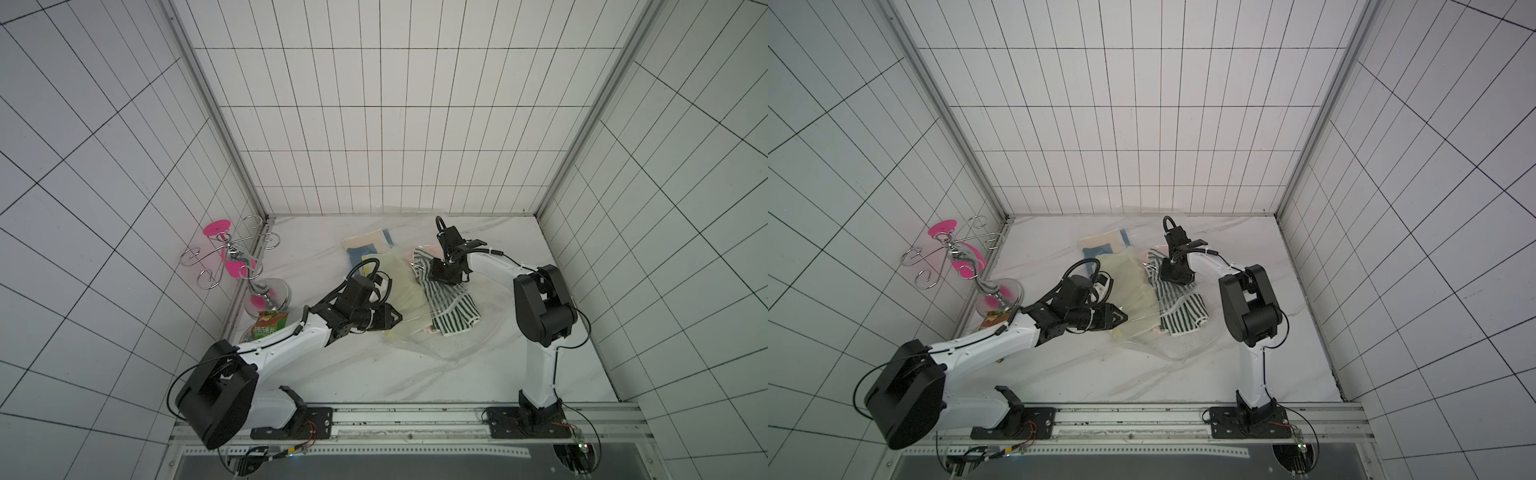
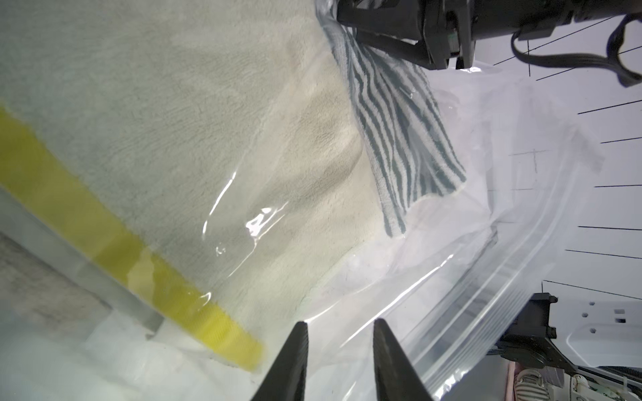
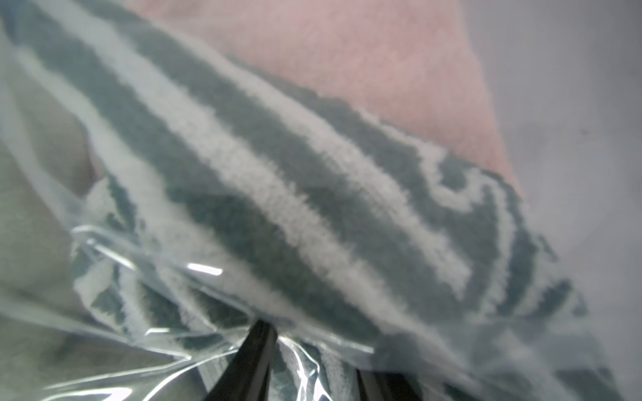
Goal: Place the folded towel into the vacuum bag
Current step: Adjust the vacuum bag at the center of the board.
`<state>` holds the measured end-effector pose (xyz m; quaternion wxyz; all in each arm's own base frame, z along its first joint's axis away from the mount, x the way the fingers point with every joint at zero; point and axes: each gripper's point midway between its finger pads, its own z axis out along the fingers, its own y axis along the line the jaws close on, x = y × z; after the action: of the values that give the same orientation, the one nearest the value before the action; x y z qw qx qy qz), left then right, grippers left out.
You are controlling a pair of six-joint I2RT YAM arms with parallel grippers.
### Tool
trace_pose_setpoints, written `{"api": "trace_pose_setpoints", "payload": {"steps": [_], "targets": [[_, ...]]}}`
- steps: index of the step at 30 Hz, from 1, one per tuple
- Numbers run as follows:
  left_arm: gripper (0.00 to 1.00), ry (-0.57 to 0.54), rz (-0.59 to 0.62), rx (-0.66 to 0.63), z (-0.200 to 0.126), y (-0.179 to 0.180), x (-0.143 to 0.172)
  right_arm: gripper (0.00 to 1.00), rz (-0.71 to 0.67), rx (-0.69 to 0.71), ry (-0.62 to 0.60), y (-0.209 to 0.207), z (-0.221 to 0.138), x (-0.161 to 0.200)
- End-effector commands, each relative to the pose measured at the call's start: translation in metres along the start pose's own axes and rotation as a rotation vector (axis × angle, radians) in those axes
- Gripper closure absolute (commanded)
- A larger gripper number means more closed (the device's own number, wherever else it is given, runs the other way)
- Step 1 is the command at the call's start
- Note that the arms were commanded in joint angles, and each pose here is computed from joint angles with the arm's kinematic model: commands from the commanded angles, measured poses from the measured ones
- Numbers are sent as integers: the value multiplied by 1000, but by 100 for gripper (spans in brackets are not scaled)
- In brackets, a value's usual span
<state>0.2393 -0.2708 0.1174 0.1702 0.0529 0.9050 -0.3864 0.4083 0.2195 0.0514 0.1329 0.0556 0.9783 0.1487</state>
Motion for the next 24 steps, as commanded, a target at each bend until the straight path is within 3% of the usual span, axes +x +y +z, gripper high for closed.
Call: {"api": "trace_pose_setpoints", "payload": {"steps": [1, 5, 8, 13, 17, 20, 24], "targets": [[66, -14, 41, 19, -10, -11, -5, 49, -44, -45, 90, 20, -7, 43], [64, -32, 55, 60, -19, -26, -9, 45, -95, -104, -25, 32, -82, 16], [61, -16, 112, 91, -20, -44, -4, 45, -109, -132, 9, 30, -106, 33], [61, 109, 159, 70, 1, -45, 32, 46, -34, -188, 117, 6, -89, 92], [61, 231, 52, -56, -5, -4, 77, 46, 78, -115, 188, -43, -55, 137], [61, 299, -56, -142, -7, 36, 114, 47, 186, -77, 236, -77, -31, 150], [62, 384, -143, -244, -5, 66, 143, 47, 157, -134, 201, -57, -49, 133]]}}
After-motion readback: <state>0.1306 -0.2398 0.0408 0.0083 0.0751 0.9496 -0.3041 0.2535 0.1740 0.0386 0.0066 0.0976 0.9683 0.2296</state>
